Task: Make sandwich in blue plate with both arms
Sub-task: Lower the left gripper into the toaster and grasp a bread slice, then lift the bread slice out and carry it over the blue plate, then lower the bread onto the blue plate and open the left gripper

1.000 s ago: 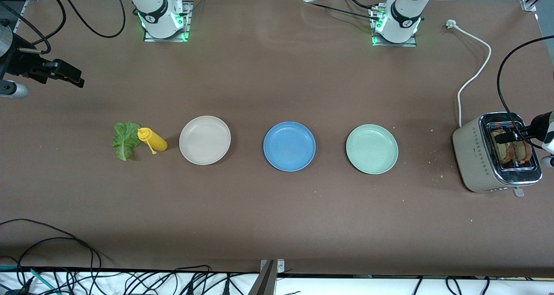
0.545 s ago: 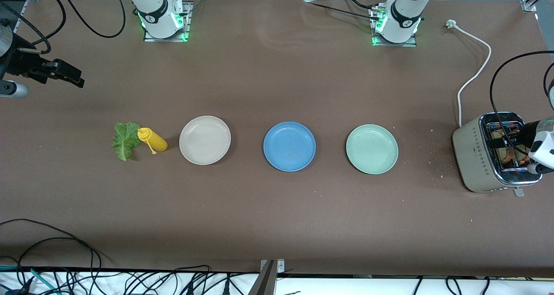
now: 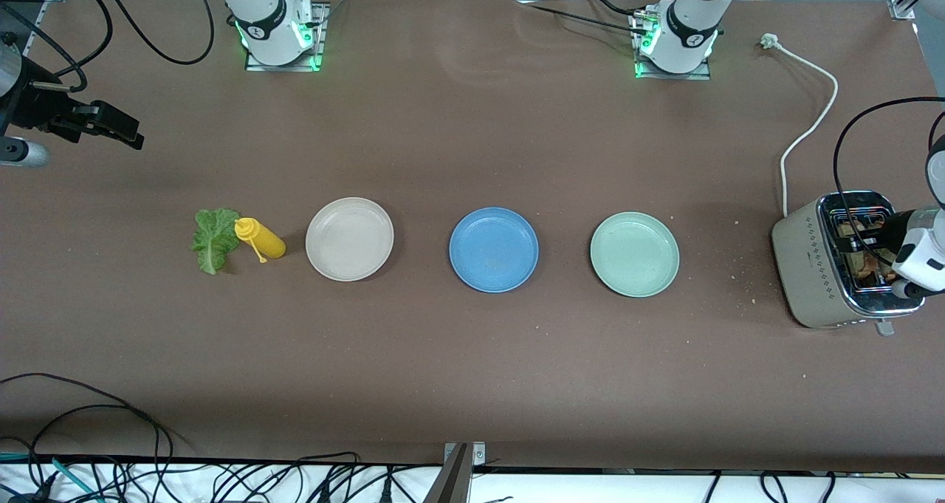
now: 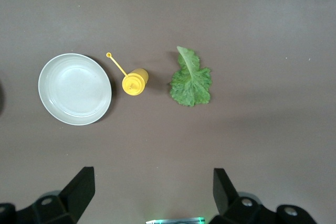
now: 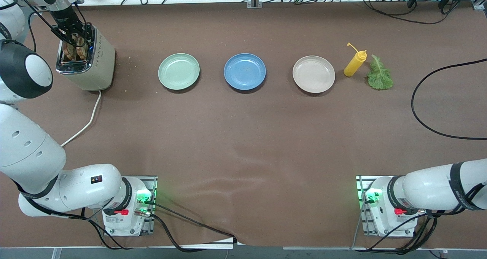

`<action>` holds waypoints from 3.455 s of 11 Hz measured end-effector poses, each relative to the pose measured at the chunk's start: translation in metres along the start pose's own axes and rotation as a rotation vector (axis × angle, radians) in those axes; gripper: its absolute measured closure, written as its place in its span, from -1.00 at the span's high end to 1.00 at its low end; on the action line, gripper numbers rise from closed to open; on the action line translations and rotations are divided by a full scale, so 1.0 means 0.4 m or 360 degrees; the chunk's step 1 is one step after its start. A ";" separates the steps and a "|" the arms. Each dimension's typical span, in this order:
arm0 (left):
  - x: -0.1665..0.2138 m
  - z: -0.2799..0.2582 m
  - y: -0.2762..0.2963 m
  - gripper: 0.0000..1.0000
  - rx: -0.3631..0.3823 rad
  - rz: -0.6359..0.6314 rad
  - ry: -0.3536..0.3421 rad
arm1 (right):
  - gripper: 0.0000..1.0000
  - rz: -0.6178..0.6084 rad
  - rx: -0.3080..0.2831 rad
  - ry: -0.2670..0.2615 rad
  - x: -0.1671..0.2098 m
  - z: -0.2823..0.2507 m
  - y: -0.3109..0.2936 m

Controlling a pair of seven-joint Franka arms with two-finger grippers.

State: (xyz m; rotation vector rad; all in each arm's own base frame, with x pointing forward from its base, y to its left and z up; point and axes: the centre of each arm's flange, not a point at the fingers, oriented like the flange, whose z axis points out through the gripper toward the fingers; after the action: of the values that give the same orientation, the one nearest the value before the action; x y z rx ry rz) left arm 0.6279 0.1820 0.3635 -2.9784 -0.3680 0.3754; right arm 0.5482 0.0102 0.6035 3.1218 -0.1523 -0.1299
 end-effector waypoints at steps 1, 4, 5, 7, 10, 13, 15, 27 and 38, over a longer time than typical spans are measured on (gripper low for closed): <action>0.000 0.002 0.000 -0.23 0.0002 0.0001 -0.0004 | 1.00 0.0000 0.0000 0.0000 0.000 0.000 0.000; 0.001 -0.005 -0.008 -0.72 0.0015 0.0003 0.0002 | 1.00 0.0000 0.0000 0.0000 0.000 0.000 0.000; 0.003 -0.012 -0.009 -0.72 0.0015 0.0003 0.0012 | 1.00 0.0000 0.0000 0.0000 0.000 0.000 0.000; -0.003 -0.065 -0.016 -0.72 0.0015 0.0014 0.0068 | 1.00 0.0000 0.0000 0.0000 0.000 0.000 0.000; -0.093 -0.218 -0.046 -0.81 0.0019 0.0062 0.0069 | 1.00 0.0001 0.0000 0.0000 0.000 0.000 0.001; -0.266 -0.394 -0.080 -0.81 0.0005 0.0064 -0.0002 | 1.00 0.0002 0.0000 -0.0001 0.001 0.000 0.001; -0.339 -0.447 -0.043 -0.81 -0.0237 0.0032 -0.0033 | 1.00 0.0002 0.0000 -0.0001 0.001 0.000 0.001; -0.438 -0.225 0.980 -0.81 -0.1052 -0.0603 -0.0091 | 1.00 0.0008 0.0000 -0.0003 0.003 0.000 0.006; -0.487 0.087 1.362 -0.81 -0.1286 -0.0705 -0.0133 | 1.00 0.0011 0.0000 -0.0007 0.004 0.001 0.008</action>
State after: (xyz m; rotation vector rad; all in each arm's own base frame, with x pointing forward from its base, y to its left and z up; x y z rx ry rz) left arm 0.5580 -0.3893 0.2957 -3.4556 -1.4650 0.3592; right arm 0.5493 0.0069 0.6030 3.1208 -0.1628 -0.1365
